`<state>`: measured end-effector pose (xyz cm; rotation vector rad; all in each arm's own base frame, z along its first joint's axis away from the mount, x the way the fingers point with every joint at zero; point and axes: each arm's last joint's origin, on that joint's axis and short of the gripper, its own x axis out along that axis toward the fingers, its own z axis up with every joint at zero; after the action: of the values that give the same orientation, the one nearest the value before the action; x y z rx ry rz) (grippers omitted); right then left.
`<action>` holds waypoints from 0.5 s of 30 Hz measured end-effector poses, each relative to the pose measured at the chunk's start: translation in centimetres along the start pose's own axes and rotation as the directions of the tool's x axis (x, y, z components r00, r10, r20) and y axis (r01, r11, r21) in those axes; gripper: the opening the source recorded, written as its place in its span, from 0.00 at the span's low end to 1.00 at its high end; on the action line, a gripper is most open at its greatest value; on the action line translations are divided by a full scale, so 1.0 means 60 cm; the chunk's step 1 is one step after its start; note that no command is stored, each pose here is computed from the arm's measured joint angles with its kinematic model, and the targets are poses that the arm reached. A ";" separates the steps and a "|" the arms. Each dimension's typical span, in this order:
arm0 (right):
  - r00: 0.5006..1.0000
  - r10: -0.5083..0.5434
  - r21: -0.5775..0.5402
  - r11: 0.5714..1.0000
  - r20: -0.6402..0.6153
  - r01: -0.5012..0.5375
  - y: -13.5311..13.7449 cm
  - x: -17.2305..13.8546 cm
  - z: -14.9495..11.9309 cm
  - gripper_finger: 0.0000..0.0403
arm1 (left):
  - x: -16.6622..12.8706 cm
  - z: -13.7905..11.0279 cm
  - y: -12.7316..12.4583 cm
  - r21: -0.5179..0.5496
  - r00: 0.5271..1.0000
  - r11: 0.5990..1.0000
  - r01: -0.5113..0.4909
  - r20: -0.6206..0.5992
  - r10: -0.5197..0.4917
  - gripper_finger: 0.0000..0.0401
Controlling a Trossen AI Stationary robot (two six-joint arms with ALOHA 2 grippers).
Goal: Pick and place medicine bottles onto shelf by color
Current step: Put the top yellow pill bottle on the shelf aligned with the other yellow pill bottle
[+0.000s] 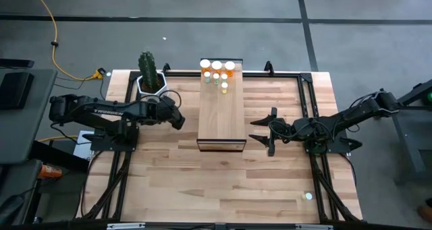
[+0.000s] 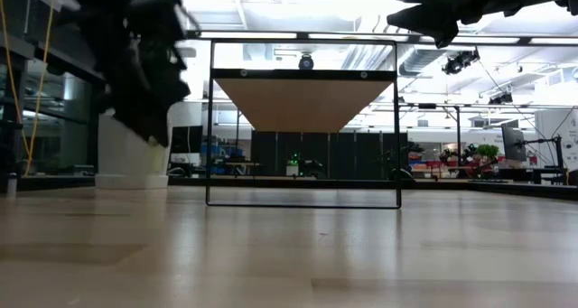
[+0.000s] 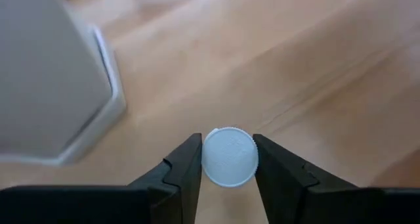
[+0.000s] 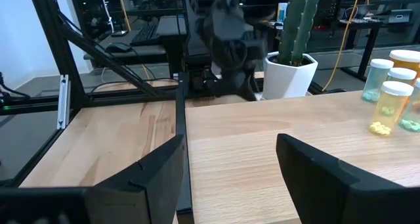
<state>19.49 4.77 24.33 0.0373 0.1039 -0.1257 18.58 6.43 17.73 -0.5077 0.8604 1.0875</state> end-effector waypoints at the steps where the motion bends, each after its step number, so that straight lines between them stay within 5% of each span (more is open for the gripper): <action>1: 1.000 0.000 0.000 1.000 0.000 0.000 0.000 0.000 0.000 0.58 | -0.009 0.011 -0.003 0.009 1.000 1.000 0.004 0.004 -0.004 0.29; 15: 1.000 0.000 0.000 1.000 0.000 0.000 0.000 0.000 0.000 0.58 | -0.195 0.192 -0.036 0.139 0.952 0.984 0.112 0.268 -0.146 0.27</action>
<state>19.49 4.77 24.34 0.0374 0.1036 -0.1257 22.25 7.51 33.85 -0.2951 0.6336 0.9518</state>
